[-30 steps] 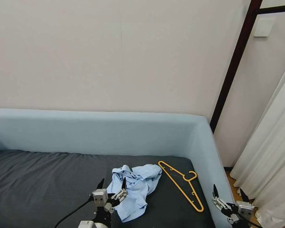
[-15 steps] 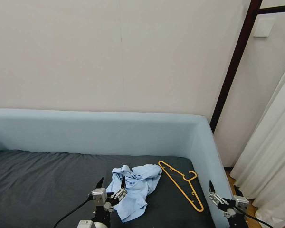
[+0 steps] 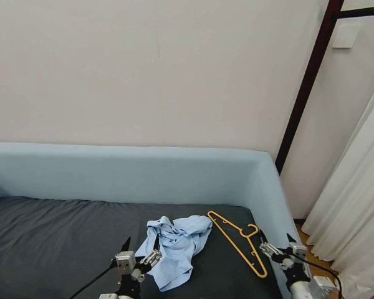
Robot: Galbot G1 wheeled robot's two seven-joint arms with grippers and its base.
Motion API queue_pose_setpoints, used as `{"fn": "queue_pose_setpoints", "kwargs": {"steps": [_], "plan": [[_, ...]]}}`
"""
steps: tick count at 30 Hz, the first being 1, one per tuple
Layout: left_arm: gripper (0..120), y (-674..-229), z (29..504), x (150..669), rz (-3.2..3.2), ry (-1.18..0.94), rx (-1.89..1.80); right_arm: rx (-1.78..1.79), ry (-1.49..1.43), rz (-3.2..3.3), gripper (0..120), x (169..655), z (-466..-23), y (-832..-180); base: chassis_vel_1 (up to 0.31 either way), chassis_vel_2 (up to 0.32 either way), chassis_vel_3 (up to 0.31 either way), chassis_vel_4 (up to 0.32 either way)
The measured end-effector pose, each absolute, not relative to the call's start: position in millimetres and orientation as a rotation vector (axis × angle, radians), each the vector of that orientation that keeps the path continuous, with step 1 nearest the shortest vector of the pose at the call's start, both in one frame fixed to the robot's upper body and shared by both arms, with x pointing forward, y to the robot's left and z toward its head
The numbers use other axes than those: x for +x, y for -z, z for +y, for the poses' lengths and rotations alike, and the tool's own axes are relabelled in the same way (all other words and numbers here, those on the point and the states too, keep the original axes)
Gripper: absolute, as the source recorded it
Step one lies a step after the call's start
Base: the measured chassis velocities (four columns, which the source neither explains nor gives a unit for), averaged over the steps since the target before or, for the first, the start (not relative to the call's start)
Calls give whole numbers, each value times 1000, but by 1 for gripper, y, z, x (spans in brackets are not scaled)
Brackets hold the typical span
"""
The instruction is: Pick up the clothes from the sofa and hang them on the clothes hanger.
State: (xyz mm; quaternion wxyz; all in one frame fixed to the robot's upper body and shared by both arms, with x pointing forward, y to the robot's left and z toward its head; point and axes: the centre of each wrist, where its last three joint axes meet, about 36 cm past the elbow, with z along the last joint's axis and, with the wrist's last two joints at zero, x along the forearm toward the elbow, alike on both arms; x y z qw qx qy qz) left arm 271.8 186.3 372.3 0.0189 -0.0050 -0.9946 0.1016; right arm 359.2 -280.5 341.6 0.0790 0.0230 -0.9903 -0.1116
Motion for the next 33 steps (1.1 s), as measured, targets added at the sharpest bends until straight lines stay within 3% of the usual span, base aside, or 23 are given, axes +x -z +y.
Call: {"fn": "queue_pose_setpoints", "kwargs": {"steps": [12,27,33], "plan": [[100,-365,222,258,-3082,-199,144,213,576,-2769,100,451,-236,-328,0,0,0,0],[100,-368,244,260,-3093,-146,216,197,407,-2724,100,478,-205,-291,0,0,0,0],[100,-371,250,253,-3123,-144,328,32,760,-2484,100,498,-180,-317,0,0,0,0]]}}
